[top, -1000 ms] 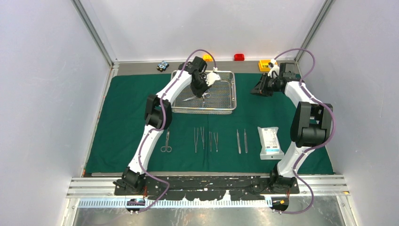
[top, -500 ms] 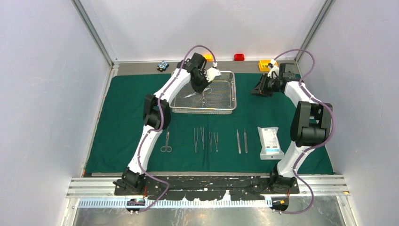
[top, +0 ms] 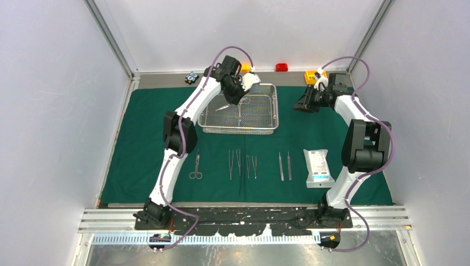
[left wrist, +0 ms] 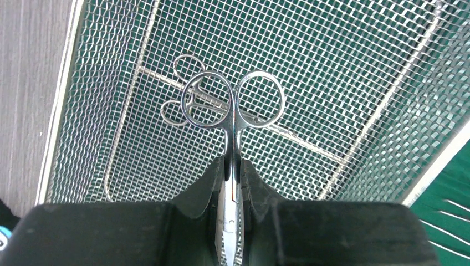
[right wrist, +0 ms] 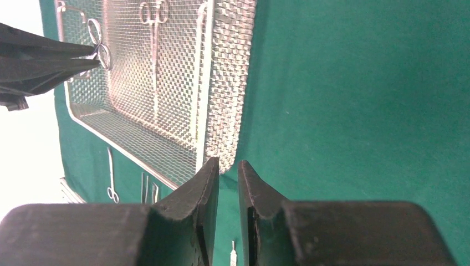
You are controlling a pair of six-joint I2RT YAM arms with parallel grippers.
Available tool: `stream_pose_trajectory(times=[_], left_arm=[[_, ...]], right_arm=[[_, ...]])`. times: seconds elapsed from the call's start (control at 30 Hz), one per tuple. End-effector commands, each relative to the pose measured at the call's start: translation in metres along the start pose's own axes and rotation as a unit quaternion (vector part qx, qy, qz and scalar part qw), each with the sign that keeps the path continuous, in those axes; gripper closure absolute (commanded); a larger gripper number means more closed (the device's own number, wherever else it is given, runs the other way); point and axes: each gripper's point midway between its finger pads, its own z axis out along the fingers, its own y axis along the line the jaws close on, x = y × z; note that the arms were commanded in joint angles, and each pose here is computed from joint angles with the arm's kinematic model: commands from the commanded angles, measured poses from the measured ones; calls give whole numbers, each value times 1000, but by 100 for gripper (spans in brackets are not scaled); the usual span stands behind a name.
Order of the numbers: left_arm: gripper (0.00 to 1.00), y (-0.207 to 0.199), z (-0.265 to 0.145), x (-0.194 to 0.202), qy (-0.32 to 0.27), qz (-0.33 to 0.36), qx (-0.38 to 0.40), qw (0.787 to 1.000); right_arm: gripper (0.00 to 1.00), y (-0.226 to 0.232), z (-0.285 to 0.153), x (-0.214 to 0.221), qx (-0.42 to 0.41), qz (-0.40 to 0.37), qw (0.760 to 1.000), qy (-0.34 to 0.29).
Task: Open and lay out the surgical kit
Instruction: Pick up the medical item from the container, then place the medical item in the surgical kit.
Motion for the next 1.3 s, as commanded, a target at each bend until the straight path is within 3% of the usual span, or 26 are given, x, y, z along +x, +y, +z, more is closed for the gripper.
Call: stream_pose_trajectory(times=[0.0,0.27,0.6,0.9,1.27], left_arm=[[100,-7,-65,-38,-52,18,-18,998],[100,-36,-110,-34,-50,32,-2,998],[100,-82,-141,-18,-54,34,17,998],[100,-99,-139,-15,-47,37,14,998],[100,-94,-135,-15,-44,36,6,998]], right_arm=[[75,68,-17,-36,-73,-74,993,-51],[74,152,3,-22,-156,-138,978,-18],[62,225,16,-8,-285,-84,955,1],[52,234,36,11,-339,-16,939,47],[49,241,46,49,-363,-7,926,101]])
